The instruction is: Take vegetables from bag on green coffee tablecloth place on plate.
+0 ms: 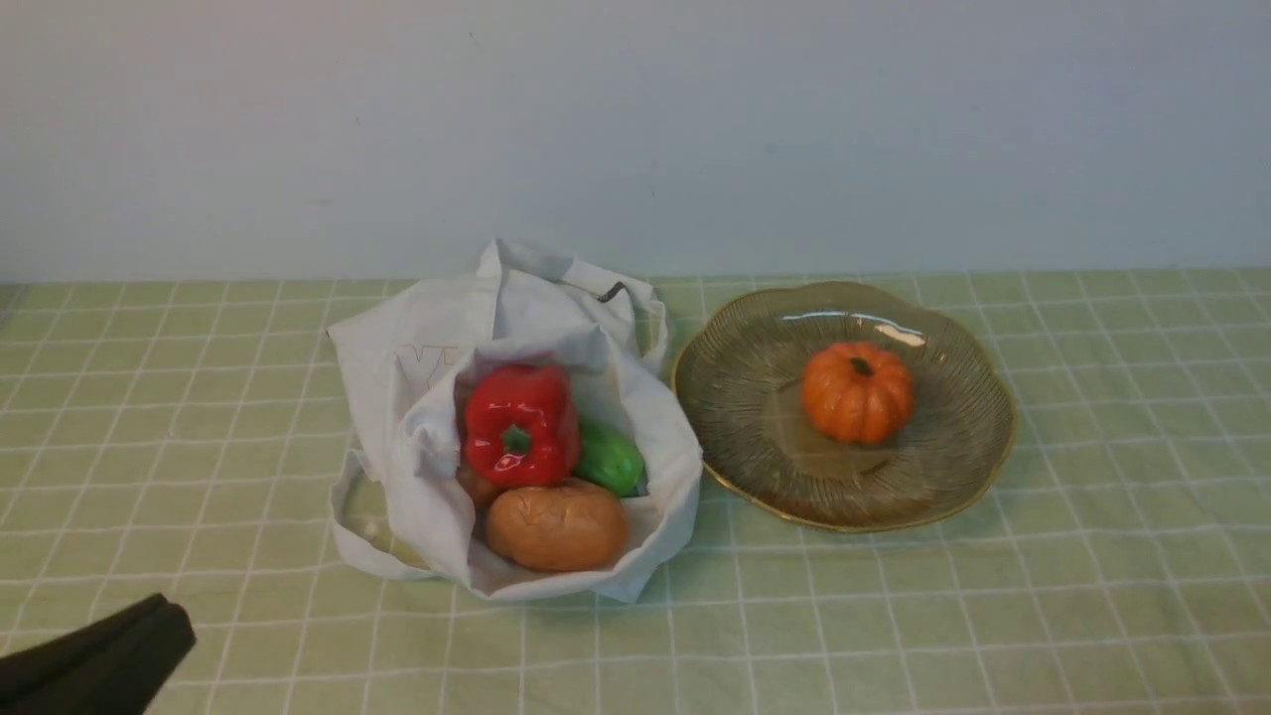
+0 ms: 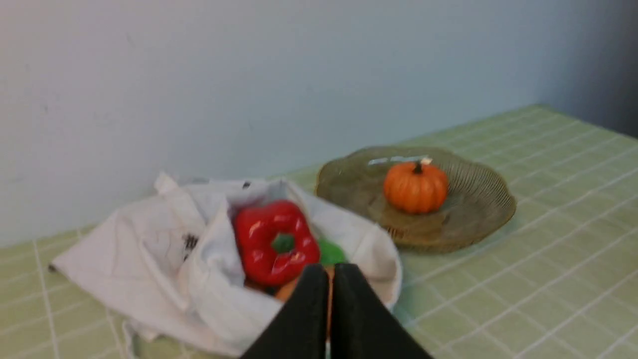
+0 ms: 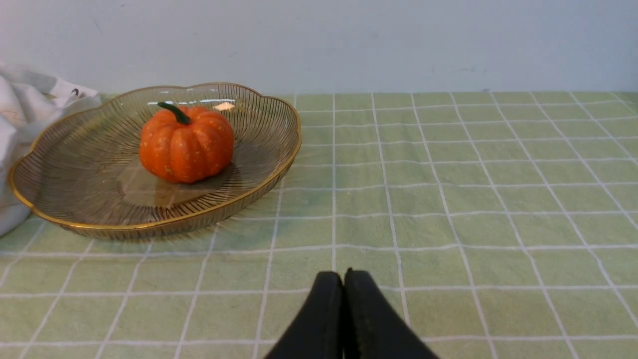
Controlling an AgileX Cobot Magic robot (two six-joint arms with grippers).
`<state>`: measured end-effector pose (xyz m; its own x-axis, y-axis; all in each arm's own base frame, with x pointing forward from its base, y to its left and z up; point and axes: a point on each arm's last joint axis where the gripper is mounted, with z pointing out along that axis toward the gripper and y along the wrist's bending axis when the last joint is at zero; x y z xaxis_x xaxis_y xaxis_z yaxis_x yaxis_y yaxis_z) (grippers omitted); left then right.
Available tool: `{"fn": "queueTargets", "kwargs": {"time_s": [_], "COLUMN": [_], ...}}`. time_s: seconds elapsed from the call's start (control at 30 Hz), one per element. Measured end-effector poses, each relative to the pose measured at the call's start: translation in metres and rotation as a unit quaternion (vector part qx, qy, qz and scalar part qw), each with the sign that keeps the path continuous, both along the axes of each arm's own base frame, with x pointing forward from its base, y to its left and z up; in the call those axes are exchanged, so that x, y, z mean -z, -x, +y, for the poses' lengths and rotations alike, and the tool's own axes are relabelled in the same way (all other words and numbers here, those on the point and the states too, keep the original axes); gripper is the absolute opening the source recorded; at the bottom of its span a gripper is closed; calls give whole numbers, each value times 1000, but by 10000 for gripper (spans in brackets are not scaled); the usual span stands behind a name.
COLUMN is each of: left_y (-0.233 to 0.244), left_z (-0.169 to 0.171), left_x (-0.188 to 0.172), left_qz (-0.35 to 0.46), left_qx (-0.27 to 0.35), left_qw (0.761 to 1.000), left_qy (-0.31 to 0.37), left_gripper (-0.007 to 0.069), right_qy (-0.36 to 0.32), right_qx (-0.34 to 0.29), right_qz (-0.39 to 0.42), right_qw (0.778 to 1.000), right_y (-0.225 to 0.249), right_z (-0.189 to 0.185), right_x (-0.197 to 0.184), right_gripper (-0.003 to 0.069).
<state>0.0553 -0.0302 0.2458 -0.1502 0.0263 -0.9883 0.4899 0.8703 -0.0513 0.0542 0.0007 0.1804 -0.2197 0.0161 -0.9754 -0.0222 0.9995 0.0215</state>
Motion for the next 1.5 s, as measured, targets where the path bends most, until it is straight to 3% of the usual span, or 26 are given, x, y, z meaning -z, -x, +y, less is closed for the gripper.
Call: {"fn": "queueTargets", "kwargs": {"time_s": [0.07, 0.33, 0.5, 1.03, 1.27, 1.5], "left_y": [-2, -9, -5, 3, 3, 3], "left_z": [1, 22, 30, 31, 27, 27], "left_x": [8, 57, 66, 75, 76, 76], "left_qz": [13, 48, 35, 70, 67, 67], "left_qx": [-19, -192, -250, -256, -214, -212], "left_qw": [1000, 979, 967, 963, 973, 973], "left_qy": [-1, -38, -35, -45, -56, -58], "left_gripper": [-5, -5, -5, -4, -4, -4], "right_qy": [0, 0, 0, 0, 0, 0], "right_qx": [0, 0, 0, 0, 0, 0], "right_qz": [0, 0, 0, 0, 0, 0], "right_qw": [1000, 1000, 1000, 1000, 1000, 1000], "right_y": [0, 0, 0, 0, 0, 0], "right_z": [0, 0, 0, 0, 0, 0], "right_x": [0, 0, 0, 0, 0, 0], "right_gripper": [-15, -15, -15, -15, -15, -15]}}
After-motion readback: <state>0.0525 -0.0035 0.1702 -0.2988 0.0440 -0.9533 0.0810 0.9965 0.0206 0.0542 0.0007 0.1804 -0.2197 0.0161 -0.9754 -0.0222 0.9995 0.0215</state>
